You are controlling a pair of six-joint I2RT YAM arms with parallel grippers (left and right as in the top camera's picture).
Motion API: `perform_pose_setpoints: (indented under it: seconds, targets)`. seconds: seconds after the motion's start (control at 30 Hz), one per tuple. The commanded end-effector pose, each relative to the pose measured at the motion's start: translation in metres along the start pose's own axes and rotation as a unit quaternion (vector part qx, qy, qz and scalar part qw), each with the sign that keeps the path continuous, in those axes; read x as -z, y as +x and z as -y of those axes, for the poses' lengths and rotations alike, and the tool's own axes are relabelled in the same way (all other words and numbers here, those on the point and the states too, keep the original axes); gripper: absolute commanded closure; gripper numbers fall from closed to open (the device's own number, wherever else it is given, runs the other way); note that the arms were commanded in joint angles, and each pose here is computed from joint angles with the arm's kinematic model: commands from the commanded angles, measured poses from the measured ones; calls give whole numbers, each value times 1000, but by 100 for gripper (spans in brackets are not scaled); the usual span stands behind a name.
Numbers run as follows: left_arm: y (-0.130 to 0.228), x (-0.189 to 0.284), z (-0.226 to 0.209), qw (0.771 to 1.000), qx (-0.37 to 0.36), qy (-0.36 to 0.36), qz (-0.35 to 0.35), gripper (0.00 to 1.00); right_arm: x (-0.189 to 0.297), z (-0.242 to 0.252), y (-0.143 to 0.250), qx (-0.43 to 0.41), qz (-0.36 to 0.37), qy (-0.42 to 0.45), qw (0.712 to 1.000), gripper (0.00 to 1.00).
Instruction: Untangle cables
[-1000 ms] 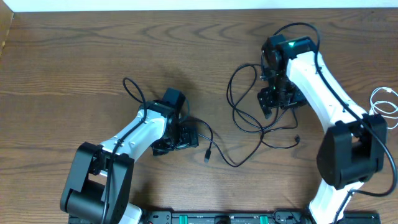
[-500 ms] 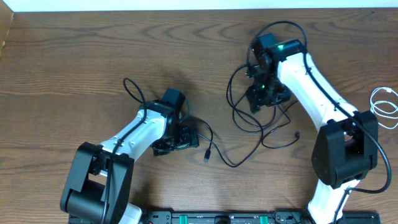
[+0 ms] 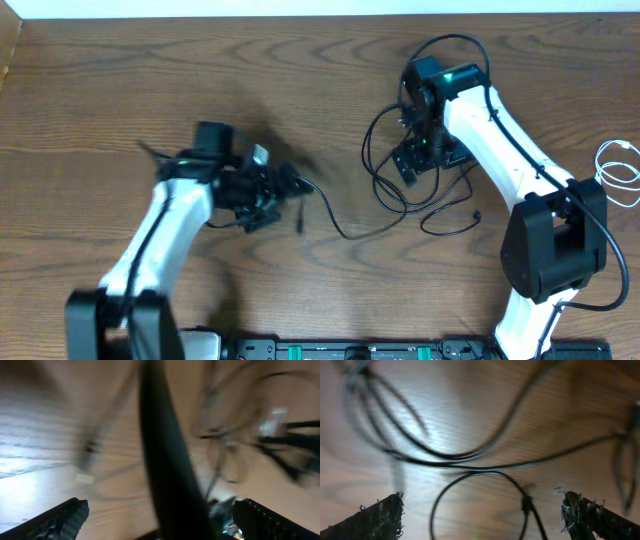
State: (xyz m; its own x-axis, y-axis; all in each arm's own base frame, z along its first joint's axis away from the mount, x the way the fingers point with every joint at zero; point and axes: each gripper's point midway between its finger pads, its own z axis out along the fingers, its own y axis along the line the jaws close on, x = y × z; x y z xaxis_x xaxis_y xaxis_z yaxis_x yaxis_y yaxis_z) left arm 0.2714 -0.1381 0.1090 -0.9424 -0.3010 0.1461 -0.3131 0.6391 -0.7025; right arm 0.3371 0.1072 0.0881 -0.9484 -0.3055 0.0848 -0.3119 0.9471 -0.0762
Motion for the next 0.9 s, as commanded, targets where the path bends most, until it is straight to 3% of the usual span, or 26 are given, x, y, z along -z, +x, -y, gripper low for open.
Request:
perform_pose_setpoints:
  seconds: [0.0,0.17,0.67,0.73,0.8,0.87]
  targets:
    - [8,36,43,994,-44,94,17,2,0,45,-2,-90,8,94,991,1]
    - [16,56,58,990,-78,108,50,2,7,83,-16,-143,52,169,974,1]
    - [18,60,61,988,-87,111,58,2,114,65,-39,-92,181,151,967,1]
    - [18,60,61,988,-87,111,58,2,118,50,-40,-77,193,107,972,1]
    - [18,60,61,989,-76,111,57,2,118,14,-41,4,194,12,981,1]
    - [17,60,62,990,-57,113,56,2,121,-29,-33,105,191,-97,971,1]
